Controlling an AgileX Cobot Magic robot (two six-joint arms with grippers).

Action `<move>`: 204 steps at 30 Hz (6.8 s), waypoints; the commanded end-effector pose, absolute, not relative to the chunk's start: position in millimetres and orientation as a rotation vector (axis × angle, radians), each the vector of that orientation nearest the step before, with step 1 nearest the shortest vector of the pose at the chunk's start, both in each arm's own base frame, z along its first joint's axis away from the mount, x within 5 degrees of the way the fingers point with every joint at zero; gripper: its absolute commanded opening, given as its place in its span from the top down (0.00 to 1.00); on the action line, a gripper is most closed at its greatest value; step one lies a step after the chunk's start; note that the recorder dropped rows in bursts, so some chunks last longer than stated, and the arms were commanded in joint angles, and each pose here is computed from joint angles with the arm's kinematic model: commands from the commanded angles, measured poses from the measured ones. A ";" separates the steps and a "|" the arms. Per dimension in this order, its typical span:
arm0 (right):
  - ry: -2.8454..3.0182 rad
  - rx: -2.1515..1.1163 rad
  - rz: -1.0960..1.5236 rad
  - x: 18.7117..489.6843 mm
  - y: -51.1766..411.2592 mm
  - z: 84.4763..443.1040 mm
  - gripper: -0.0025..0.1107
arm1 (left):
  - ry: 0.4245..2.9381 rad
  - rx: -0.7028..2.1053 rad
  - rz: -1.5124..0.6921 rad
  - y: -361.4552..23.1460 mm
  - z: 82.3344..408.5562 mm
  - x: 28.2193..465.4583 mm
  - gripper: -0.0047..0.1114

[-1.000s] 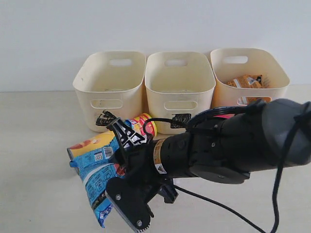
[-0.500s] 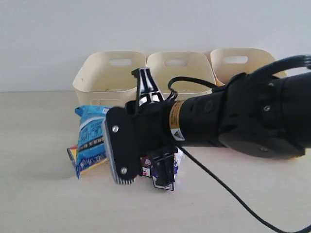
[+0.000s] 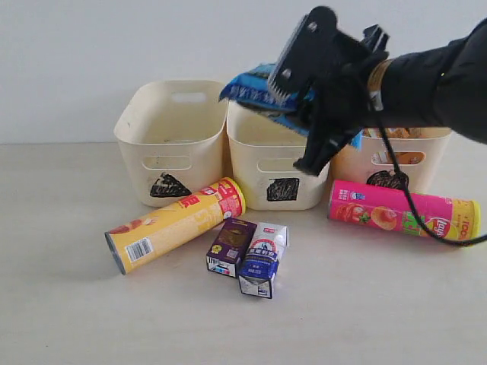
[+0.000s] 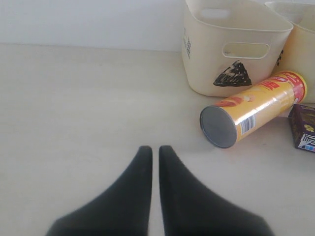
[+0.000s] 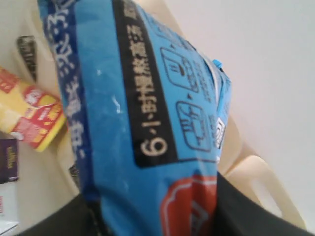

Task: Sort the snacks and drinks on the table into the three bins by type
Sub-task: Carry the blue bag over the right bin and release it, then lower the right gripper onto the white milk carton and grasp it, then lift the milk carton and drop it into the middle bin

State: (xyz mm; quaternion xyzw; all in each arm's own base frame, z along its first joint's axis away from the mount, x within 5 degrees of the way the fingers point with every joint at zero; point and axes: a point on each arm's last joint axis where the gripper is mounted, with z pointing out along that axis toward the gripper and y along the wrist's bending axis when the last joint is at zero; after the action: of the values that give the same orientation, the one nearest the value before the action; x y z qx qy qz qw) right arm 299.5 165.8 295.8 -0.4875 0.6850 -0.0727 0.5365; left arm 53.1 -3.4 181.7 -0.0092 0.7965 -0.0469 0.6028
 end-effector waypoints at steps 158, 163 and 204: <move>2.938 -0.493 -0.130 349.3 263.5 148.7 0.33 | 1.845 -0.029 -0.108 -3.1 180.7 53.0 0.93; 2.938 -0.524 -0.132 351.1 265.2 137.4 0.34 | 1.845 -0.029 -0.108 -3.1 180.7 53.0 0.93; 2.334 -0.744 0.024 331.5 241.2 319.6 0.98 | 1.845 -0.029 -0.108 -3.1 180.7 53.0 0.93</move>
State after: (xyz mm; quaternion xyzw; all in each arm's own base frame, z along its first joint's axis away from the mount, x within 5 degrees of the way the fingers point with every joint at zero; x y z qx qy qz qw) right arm 325.0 241.4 309.1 -0.2918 0.9130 0.0101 0.2847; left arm 53.1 -3.4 181.7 -0.0092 0.7965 -0.0469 0.6028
